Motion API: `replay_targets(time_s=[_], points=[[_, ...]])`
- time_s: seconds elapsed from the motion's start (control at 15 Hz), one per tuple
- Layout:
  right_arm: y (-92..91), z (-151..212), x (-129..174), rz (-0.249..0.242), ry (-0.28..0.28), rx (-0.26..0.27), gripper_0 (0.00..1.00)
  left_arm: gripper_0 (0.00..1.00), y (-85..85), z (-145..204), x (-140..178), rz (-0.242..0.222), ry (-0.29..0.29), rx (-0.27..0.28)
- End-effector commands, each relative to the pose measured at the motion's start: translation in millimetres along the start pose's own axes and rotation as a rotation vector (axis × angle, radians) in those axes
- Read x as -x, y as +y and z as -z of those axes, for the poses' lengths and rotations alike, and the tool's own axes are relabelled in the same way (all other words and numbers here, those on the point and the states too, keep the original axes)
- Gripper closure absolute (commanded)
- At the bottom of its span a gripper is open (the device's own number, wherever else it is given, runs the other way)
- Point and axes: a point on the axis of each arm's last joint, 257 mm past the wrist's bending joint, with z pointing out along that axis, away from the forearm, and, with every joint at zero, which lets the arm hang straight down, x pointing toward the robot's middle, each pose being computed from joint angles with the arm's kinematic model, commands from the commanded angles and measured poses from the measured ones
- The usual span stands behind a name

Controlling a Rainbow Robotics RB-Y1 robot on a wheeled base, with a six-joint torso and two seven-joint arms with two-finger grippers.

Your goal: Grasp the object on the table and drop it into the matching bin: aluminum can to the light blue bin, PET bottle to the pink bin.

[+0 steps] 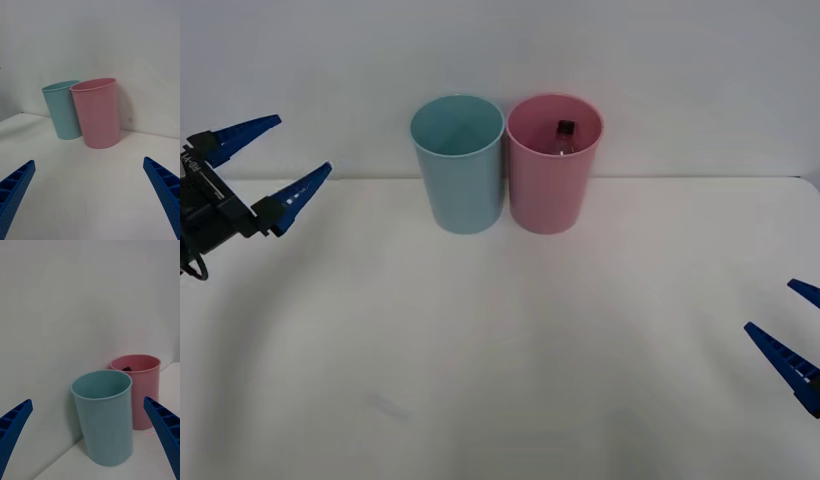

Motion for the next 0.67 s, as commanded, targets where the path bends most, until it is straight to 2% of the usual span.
replay_targets(time_s=[0.07,0.4,0.53,0.67], points=[[0.0,0,0,0.000,0.000,0.000,0.00,0.00,-5.9,37,-10,-0.009,0.044,0.003],[0.0,0,0,0.000,0.000,0.000,0.00,0.00,-15.3,97,-33,0.023,0.127,0.022],[0.0,0,0,0.000,0.000,0.000,0.00,0.00,-17.9,114,-40,0.020,0.166,0.018],[0.0,0,0,0.000,0.000,0.000,0.00,0.00,-19.2,127,-41,0.019,0.181,0.017]])
